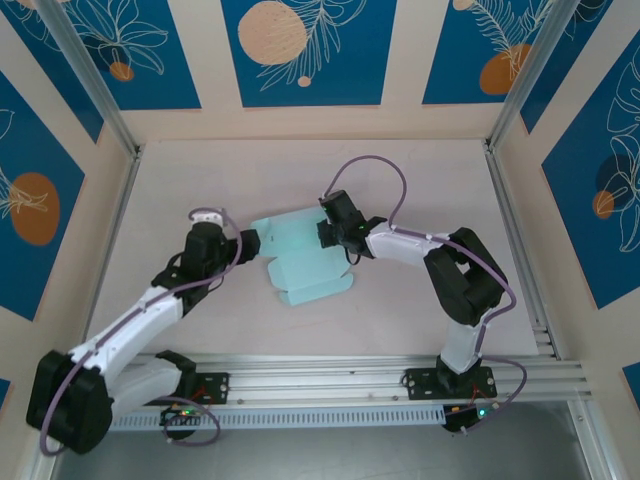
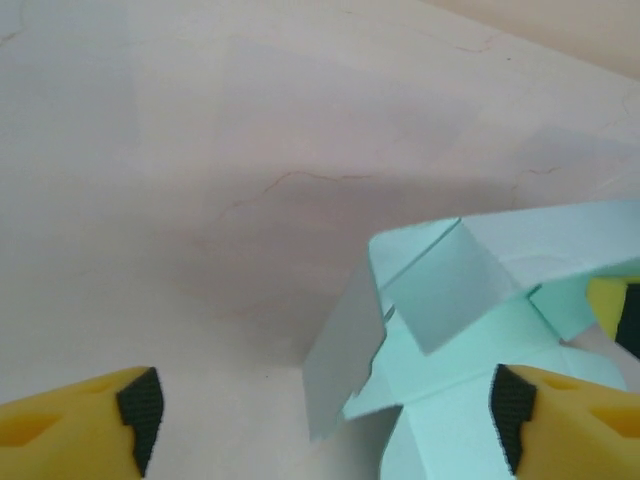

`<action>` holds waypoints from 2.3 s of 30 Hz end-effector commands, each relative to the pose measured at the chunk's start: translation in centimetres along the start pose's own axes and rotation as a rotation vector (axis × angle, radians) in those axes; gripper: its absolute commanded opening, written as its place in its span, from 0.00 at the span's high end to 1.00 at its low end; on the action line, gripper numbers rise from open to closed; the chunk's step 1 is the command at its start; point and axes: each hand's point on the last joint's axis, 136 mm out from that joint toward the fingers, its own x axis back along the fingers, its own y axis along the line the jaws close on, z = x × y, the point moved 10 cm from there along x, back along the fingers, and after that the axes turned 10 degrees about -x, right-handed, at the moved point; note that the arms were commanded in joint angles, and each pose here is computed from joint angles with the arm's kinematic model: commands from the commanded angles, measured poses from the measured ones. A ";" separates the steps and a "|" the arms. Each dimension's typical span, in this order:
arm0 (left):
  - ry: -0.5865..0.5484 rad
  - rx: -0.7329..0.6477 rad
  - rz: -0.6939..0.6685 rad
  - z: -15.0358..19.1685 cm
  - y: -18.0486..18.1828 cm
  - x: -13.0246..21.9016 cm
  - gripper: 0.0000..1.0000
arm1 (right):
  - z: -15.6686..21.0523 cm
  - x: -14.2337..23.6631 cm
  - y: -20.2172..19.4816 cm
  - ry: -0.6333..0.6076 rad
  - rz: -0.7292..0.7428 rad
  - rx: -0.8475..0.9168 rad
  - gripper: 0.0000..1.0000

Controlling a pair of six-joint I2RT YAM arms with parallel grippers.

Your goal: Fold the paper box

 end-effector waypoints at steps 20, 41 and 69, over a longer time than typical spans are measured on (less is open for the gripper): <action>-0.042 -0.001 0.041 2.5 -3.3 2.7 0.13 | -0.6 1.7 0.1 -0.057 -0.033 -0.042 0.94; -0.005 0.022 0.011 0.1 3.9 -6.2 0.31 | -0.6 2.1 -0.1 -0.049 -0.044 -0.035 0.94; -0.017 -0.133 0.352 0.8 -0.7 -7.6 0.41 | -1.2 0.7 0.4 -0.004 -0.032 -0.038 0.94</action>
